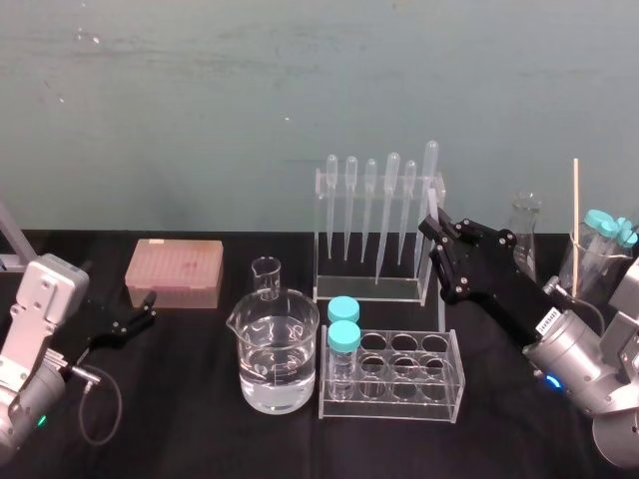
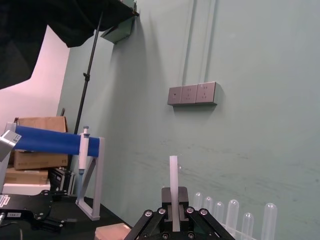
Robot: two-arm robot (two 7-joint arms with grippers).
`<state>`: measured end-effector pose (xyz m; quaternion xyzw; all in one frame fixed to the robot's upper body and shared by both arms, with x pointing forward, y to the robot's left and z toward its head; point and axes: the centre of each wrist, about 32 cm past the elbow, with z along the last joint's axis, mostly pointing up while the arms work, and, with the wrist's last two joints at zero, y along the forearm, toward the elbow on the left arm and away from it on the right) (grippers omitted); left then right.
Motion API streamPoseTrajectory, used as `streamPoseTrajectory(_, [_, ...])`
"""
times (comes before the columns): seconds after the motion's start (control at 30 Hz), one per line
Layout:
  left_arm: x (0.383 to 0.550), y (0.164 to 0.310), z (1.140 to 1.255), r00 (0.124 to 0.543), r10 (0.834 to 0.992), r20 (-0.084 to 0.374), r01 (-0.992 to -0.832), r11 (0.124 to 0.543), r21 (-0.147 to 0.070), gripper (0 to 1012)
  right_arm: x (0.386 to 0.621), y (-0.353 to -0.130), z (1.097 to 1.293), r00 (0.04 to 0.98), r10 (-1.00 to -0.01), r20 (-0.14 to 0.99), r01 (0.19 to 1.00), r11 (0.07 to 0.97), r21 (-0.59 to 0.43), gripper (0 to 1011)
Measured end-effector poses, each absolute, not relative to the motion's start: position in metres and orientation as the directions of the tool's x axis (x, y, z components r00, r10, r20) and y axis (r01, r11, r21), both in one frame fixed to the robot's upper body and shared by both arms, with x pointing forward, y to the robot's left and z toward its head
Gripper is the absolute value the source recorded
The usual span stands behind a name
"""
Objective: Pick up the stirring rod with one hand, then place it down.
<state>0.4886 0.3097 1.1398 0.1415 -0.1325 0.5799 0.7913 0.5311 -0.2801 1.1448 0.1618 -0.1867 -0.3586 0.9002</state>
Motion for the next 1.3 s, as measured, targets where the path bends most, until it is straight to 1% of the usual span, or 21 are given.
streamPoseTrajectory(1.3, [0.4886, 0.3097, 1.1398, 0.292, 0.88, 0.374, -0.955, 0.287, 0.07, 1000, 0.5311, -0.2801, 1.1448, 0.673, -0.706, 0.22, 0.585, 0.69, 0.425, 67])
